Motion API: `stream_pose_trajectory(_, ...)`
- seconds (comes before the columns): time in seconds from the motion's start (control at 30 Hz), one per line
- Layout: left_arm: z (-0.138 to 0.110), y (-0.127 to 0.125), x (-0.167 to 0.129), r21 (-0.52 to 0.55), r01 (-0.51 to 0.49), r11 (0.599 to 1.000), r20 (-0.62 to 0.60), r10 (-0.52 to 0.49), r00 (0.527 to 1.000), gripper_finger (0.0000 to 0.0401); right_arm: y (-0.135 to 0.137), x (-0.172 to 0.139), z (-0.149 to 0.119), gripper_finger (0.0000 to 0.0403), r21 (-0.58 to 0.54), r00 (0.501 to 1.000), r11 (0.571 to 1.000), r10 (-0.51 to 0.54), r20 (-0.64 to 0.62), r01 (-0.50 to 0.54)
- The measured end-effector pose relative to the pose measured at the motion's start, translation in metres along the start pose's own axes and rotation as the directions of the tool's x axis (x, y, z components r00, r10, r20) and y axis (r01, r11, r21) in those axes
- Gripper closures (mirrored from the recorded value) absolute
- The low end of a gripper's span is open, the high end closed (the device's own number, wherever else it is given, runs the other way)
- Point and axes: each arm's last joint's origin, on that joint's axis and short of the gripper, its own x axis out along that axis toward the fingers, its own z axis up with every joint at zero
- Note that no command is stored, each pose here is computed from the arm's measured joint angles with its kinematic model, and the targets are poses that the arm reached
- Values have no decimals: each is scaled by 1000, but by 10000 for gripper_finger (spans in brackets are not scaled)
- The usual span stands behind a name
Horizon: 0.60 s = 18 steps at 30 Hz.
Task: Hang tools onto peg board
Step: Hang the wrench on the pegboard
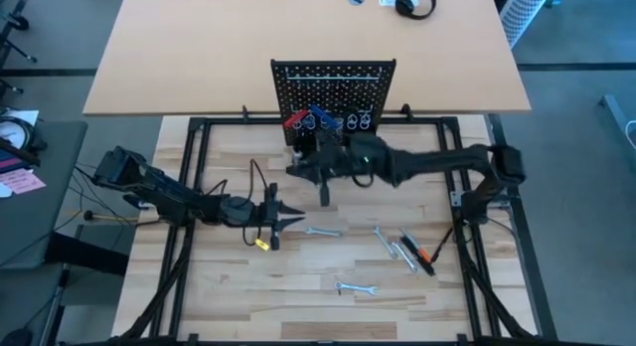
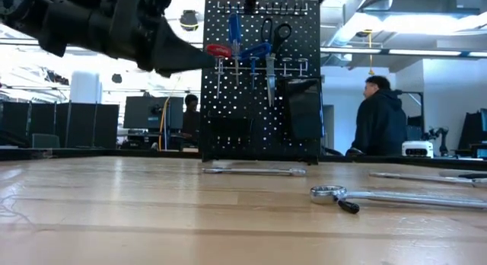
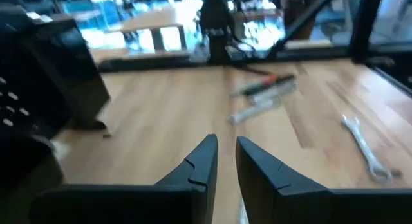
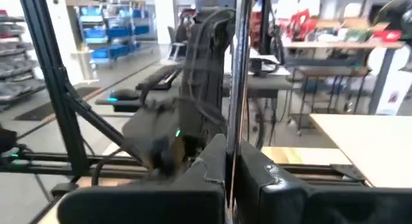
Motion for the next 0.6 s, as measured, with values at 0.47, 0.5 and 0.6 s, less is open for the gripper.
stream_pose_trajectory(0.47, 0, 1, 0, -10, -6, 1000, -3, 6, 1000, 349, -129, 9, 39, 386, 242, 997, 967, 73, 31, -78)
stream_pose_trajectory(0.5, 0, 1, 0, -10, -6, 1000, -5, 6, 1000, 349, -134, 9, 38, 386, 252, 997, 964, 78, 25, -82)
stream_pose_trajectory(0.6, -1, 1, 0, -8, -6, 1000, -10, 6, 1000, 349, -143, 13, 30, 386, 269, 998, 961, 67, 6, -67)
